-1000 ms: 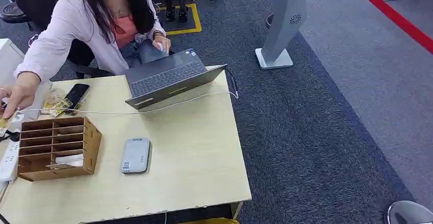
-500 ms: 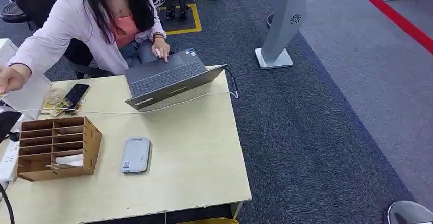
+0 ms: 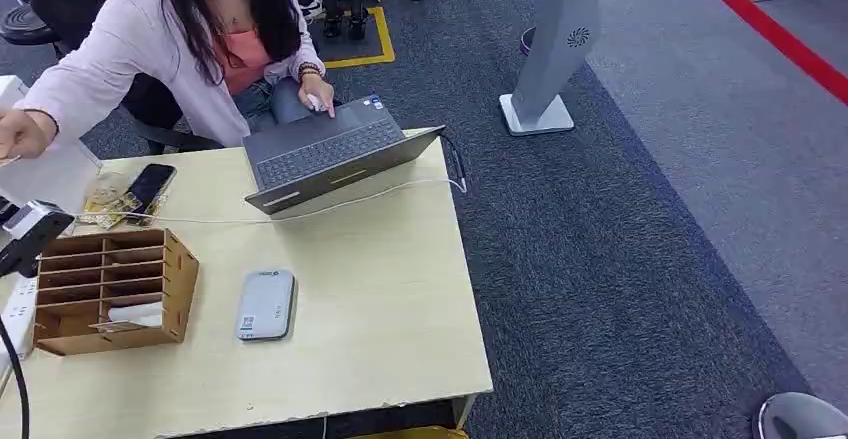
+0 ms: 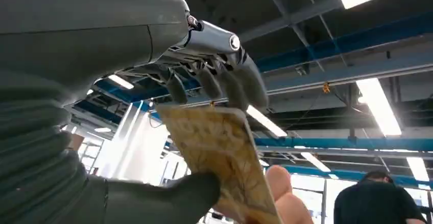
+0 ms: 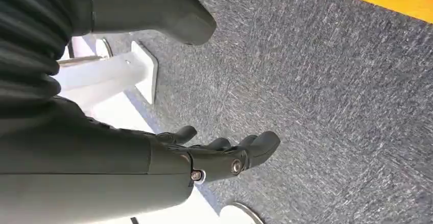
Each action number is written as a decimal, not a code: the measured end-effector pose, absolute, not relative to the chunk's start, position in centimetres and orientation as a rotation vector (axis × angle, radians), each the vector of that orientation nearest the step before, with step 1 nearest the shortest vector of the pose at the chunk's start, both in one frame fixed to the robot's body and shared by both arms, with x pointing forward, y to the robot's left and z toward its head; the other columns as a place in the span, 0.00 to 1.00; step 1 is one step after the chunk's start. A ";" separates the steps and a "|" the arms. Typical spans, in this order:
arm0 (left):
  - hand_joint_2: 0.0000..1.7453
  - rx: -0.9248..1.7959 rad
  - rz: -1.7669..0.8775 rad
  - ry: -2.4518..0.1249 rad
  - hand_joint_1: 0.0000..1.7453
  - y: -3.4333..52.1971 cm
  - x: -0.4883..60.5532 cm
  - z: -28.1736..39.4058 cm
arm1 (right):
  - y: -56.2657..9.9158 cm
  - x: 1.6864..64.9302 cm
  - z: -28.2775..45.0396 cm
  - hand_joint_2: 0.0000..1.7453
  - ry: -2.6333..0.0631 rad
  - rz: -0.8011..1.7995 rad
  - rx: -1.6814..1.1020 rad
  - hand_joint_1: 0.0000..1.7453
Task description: Pass the card to the sensor for recognition and then transmit it.
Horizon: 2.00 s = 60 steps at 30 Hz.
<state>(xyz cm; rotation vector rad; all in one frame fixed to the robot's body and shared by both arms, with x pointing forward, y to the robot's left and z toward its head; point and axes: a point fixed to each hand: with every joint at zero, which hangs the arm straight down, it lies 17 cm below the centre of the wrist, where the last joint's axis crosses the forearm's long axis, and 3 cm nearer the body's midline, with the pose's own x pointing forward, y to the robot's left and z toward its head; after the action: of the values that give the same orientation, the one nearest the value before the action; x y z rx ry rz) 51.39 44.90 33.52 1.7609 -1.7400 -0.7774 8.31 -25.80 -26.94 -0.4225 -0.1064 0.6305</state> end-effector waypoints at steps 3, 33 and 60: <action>1.00 1.752 -0.790 -1.741 1.00 44.6 51.7 33.3 | -25.8 8.3 -26.9 1.00 -0.106 0.630 -0.423 0.00; 1.00 1.550 -0.915 -1.888 1.00 34.5 50.9 28.5 | -25.9 8.3 -26.9 1.00 -0.106 0.625 -0.426 0.00; 1.00 1.228 -1.340 -1.748 1.00 19.6 49.3 15.3 | -25.9 8.4 -26.9 1.00 -0.113 0.629 -0.426 0.00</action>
<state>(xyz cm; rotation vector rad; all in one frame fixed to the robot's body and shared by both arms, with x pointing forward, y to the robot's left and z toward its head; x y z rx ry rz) 49.28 19.59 15.34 1.2284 -1.7478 -1.3396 8.41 -25.88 -26.92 -0.4258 -0.1126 0.6289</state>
